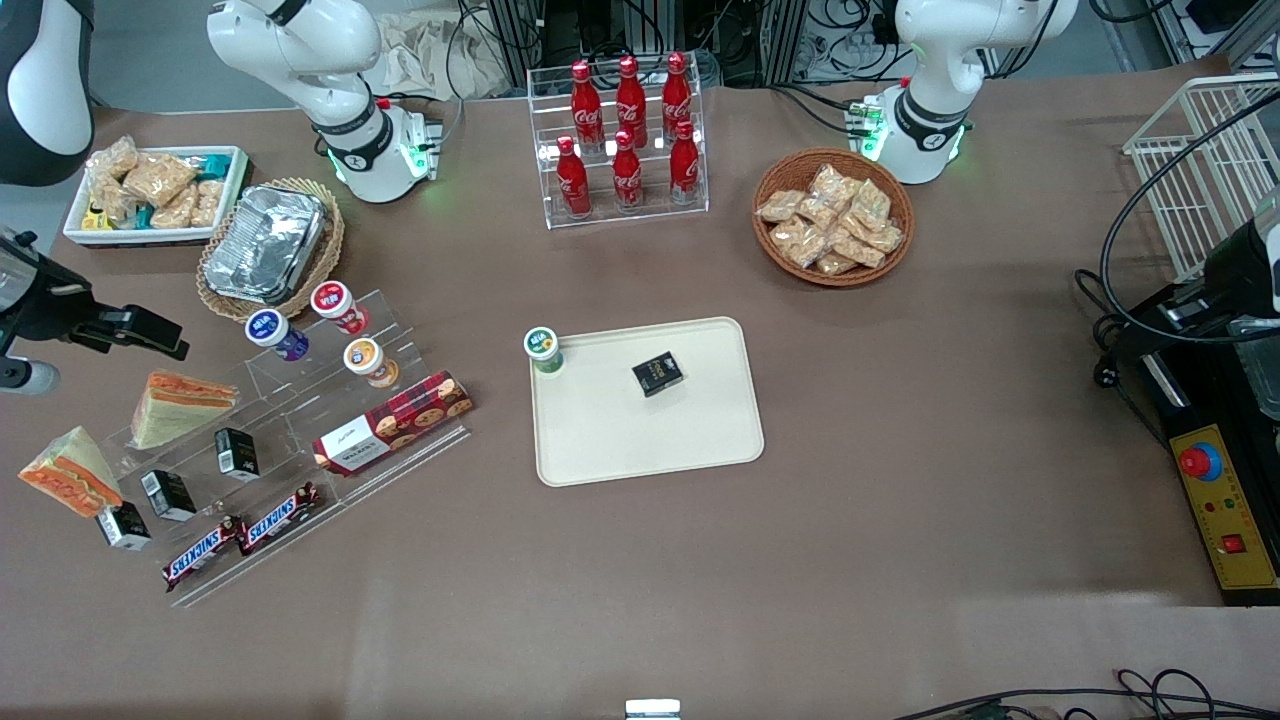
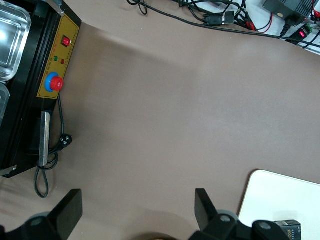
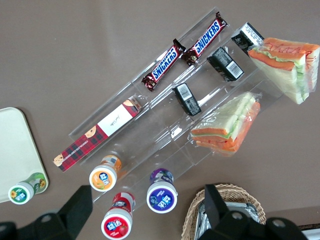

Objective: Place sandwich on tray
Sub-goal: 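Move the right gripper over the wrapped triangle sandwich in the acrylic rack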

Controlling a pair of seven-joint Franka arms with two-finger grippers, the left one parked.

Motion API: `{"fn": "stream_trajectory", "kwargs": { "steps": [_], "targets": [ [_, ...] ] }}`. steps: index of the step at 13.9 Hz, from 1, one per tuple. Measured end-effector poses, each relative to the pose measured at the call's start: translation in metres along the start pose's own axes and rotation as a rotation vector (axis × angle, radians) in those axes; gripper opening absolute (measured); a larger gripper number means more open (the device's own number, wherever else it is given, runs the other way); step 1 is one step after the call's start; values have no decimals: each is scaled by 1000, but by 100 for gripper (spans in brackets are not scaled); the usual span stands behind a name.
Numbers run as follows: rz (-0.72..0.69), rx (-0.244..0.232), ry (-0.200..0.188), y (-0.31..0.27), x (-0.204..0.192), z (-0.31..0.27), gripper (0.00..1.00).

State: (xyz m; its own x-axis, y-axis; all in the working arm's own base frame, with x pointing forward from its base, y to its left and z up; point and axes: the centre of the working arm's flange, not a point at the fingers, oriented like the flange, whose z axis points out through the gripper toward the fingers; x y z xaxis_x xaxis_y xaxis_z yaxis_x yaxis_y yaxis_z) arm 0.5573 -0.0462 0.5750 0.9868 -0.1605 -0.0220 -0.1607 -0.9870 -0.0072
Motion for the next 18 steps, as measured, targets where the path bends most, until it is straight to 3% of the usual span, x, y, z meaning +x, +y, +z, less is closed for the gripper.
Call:
{"fn": "stream_trajectory", "kwargs": {
  "steps": [13, 18],
  "targets": [
    [-8, 2, 21, 25, -3, -13, 100],
    [-185, 42, 32, 78, -6, -19, 100]
  ]
}}
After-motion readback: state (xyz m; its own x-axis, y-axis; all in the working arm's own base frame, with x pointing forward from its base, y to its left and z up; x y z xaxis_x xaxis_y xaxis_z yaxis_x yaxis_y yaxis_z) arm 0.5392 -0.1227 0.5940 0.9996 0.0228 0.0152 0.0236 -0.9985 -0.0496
